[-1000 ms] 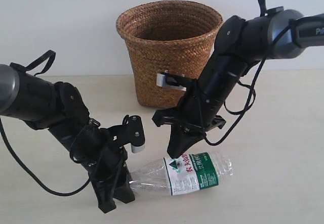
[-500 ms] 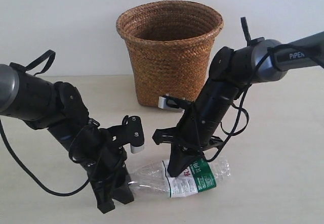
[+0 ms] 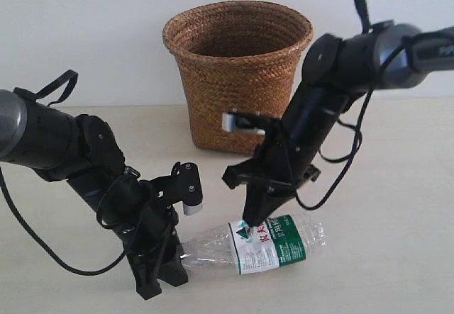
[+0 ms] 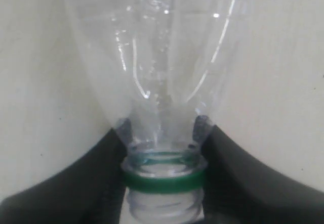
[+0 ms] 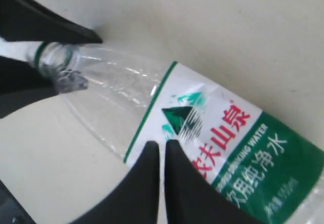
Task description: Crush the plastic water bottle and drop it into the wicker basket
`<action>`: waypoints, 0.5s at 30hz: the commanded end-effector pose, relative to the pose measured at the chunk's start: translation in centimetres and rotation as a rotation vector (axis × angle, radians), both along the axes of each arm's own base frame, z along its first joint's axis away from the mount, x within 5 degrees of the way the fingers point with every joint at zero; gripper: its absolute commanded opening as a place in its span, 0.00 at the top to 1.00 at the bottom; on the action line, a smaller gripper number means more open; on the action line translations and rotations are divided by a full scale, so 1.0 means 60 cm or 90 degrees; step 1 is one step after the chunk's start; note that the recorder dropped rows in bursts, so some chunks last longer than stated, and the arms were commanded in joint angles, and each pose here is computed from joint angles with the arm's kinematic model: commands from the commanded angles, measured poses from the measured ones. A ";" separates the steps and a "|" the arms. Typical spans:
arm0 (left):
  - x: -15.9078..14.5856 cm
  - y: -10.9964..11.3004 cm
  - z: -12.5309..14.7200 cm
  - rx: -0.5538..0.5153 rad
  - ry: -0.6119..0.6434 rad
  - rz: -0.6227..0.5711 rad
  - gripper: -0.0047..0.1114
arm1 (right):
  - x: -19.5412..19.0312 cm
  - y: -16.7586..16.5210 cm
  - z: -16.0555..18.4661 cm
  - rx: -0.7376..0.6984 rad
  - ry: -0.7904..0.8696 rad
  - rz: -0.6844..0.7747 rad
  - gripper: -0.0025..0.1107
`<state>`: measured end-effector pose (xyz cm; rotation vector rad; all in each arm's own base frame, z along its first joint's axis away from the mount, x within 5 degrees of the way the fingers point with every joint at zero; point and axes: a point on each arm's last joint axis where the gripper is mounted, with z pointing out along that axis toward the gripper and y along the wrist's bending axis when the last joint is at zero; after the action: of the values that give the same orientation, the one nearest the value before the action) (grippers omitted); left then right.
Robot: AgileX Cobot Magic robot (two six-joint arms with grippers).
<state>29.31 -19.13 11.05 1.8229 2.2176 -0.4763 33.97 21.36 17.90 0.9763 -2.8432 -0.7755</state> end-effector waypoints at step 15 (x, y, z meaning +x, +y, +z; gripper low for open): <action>-0.003 0.000 -0.009 0.007 0.012 0.003 0.93 | 0.006 -0.030 -0.065 -0.148 0.016 0.057 0.98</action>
<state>29.31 -19.13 11.05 1.8220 2.2185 -0.4765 34.02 19.78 15.73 1.0468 -2.7758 -0.4821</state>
